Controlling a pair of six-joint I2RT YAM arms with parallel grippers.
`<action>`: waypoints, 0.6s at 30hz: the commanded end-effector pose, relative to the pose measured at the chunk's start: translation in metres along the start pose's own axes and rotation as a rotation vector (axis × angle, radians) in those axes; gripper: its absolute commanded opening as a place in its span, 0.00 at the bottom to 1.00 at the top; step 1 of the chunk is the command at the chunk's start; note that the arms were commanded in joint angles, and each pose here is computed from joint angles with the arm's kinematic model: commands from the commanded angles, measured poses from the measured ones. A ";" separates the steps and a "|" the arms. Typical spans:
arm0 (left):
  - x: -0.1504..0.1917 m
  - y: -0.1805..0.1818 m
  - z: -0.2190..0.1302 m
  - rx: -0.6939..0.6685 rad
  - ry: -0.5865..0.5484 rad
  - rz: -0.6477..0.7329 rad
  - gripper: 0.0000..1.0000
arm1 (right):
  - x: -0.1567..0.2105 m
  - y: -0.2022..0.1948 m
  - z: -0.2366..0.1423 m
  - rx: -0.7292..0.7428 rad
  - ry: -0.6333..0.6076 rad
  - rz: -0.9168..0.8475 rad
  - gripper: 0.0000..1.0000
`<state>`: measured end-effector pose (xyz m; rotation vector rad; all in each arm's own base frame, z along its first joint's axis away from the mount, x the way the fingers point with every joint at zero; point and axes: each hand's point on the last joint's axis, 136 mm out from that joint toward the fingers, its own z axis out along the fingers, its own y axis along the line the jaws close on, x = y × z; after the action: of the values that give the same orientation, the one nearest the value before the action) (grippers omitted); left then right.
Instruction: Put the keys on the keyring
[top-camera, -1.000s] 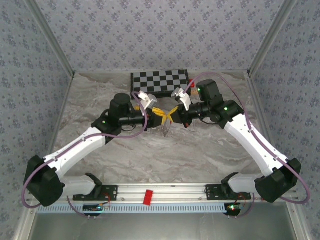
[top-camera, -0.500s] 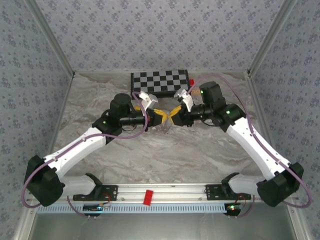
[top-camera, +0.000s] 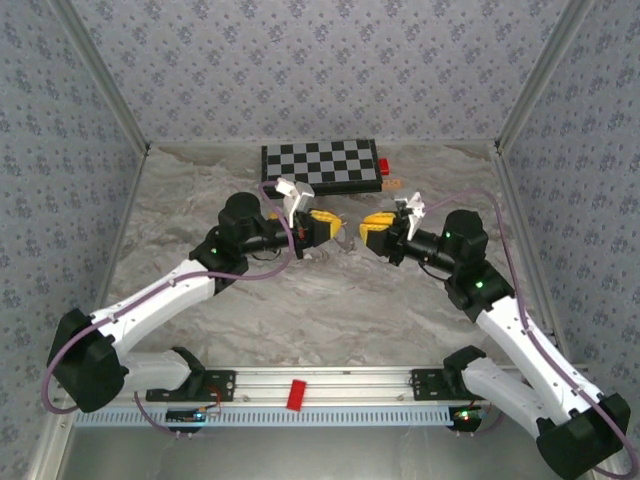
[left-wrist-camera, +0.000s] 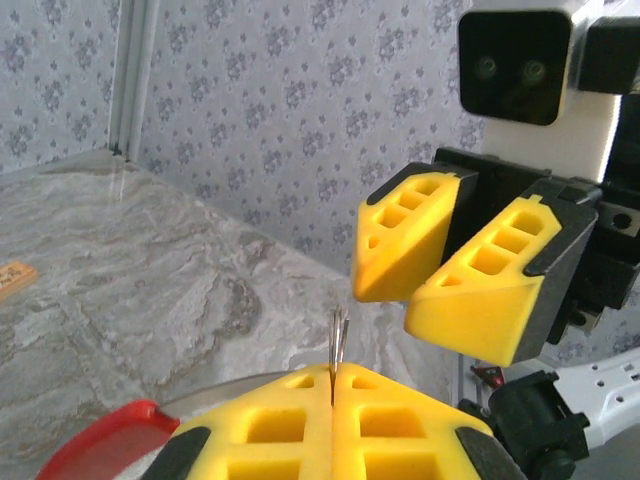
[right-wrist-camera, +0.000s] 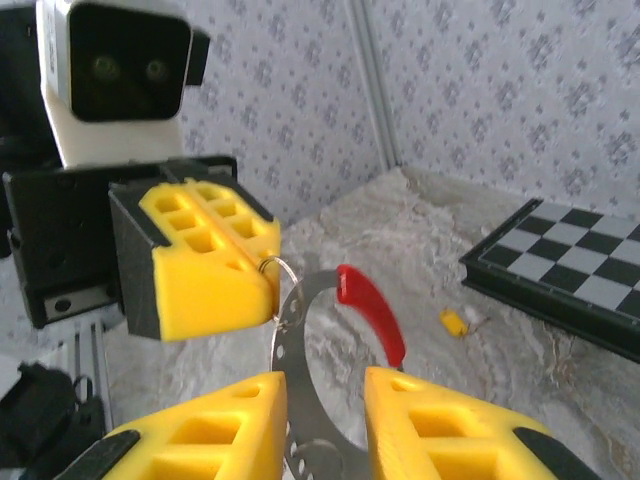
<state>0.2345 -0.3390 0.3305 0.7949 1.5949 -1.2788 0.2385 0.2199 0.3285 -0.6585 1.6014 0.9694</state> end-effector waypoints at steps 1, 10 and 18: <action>-0.027 -0.015 -0.006 0.028 -0.108 0.020 0.00 | -0.028 0.001 -0.004 0.006 -0.139 0.022 0.28; -0.041 -0.020 -0.010 0.031 -0.183 -0.020 0.00 | -0.039 0.004 0.000 -0.034 -0.190 0.070 0.28; -0.045 -0.023 -0.012 0.009 -0.216 -0.023 0.00 | -0.039 0.003 0.014 -0.086 -0.161 0.140 0.30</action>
<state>0.2325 -0.3369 0.3549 0.6593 1.5262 -1.3323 0.2546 0.2265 0.3510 -0.5141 1.5241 1.1108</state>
